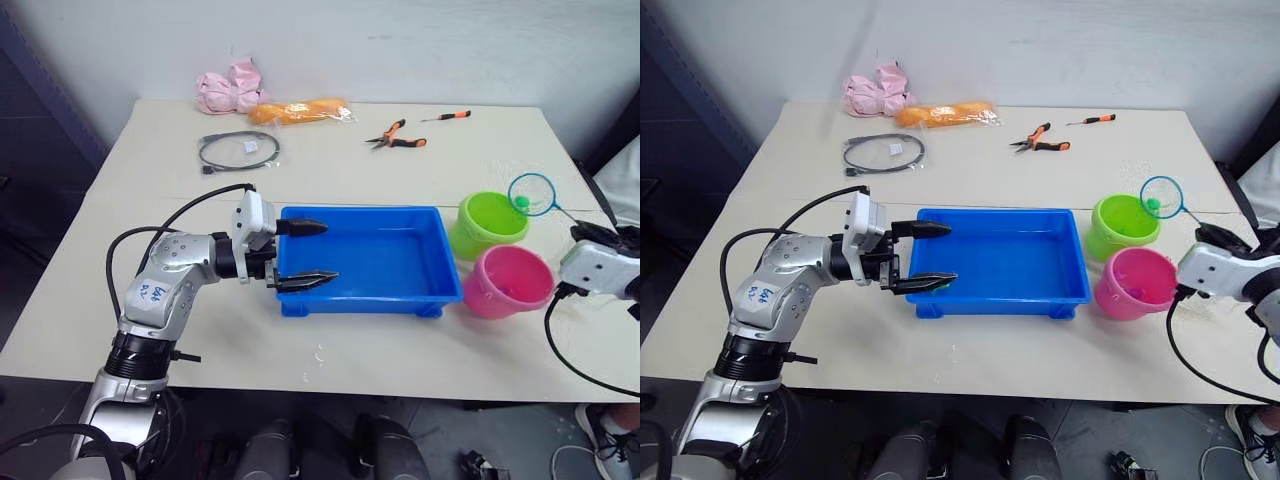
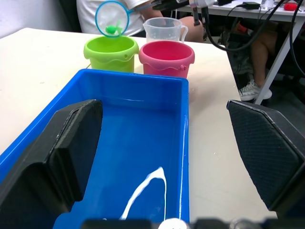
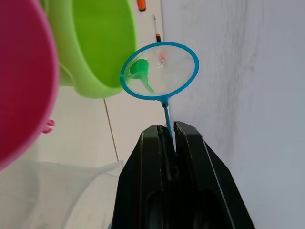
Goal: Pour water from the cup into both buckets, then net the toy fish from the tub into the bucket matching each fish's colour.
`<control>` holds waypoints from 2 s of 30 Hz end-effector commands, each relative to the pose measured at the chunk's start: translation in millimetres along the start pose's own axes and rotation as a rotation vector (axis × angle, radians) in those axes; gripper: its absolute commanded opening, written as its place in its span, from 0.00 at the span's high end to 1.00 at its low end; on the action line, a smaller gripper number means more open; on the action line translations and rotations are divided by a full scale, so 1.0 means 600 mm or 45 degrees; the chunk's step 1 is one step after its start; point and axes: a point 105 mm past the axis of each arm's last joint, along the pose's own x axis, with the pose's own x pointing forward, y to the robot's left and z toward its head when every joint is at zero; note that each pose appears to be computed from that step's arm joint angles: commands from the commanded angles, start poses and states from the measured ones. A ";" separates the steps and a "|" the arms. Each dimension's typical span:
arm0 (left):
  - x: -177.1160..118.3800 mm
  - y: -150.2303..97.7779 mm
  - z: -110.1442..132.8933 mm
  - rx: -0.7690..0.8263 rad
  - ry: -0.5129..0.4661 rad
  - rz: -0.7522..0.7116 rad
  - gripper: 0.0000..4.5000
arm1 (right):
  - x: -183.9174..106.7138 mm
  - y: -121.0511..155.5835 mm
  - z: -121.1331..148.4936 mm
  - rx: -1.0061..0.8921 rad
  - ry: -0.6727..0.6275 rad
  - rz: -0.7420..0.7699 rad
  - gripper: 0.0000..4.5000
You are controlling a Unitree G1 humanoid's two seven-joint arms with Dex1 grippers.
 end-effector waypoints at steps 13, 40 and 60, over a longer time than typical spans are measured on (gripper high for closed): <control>0.014 0.001 0.013 0.065 -0.058 -0.012 0.01 | 0.005 -0.032 0.009 -0.194 -0.090 -0.191 1.00; -0.150 0.001 -0.019 0.094 0.269 0.085 0.01 | 0.018 0.032 0.289 0.990 -0.565 0.925 1.00; -0.137 0.005 -0.025 0.119 0.327 0.110 0.01 | 0.082 0.081 0.417 0.904 -0.710 1.316 1.00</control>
